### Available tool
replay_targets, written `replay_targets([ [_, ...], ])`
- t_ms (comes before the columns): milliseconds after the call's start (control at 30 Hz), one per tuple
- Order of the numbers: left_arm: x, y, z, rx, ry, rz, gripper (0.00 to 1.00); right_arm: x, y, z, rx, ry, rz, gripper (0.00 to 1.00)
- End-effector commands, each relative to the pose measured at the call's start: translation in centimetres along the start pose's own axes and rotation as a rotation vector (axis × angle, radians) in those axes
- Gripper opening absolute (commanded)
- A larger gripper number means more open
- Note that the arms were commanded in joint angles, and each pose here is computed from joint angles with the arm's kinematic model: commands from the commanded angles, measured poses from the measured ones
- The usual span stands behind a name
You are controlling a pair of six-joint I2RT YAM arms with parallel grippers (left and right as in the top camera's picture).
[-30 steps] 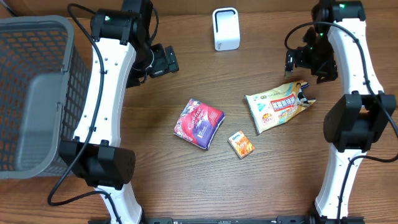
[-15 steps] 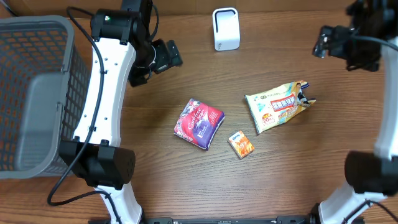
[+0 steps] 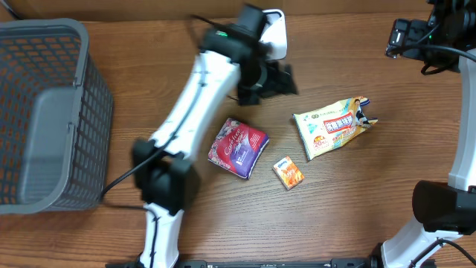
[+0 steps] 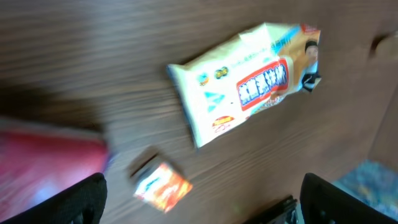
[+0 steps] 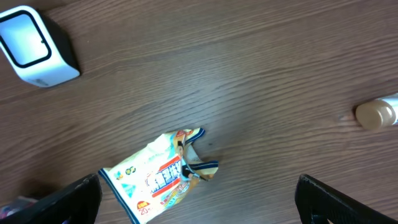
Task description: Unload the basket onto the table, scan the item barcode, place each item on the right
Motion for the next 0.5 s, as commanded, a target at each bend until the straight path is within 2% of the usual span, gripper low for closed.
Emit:
replay_targets([
  [0, -0.8, 5.5, -1.3, -0.113, 0.021, 0.132, 0.89, 0.5, -0.2, -0.8, -0.039, 0.006, -0.028, 1.00],
  [33, -0.9, 7.7, -1.8, -0.153, 0.033, 0.164, 0.88, 0.7, -0.2, -1.0, -0.055, 0.006, -0.036, 1.00],
  [133, -0.9, 10.4, -1.3, -0.151, 0.034, 0.189, 0.87, 0.8, -0.2, -1.0, -0.053, 0.006, -0.040, 1.00],
  [333, -0.5, 13.4, 0.2, -0.127, 0.006, 0.208, 0.87, 0.9, -0.3, -1.0, -0.052, 0.007, -0.046, 1.00],
  [467, 0.1, 14.5, -0.2, -0.151, -0.019, 0.189, 0.91, 1.1, -0.1, -0.9, -0.050, 0.007, -0.052, 1.00],
])
Point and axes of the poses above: each gripper's point midway between its finger pads, its own y axis out along the fingers, its own z axis along the line the jaws close on, x = y × z, the point moved 2 cm from there along -y, back along the fingers, and after that the axes turned 5 degrees about y, right-handed, at the moved point
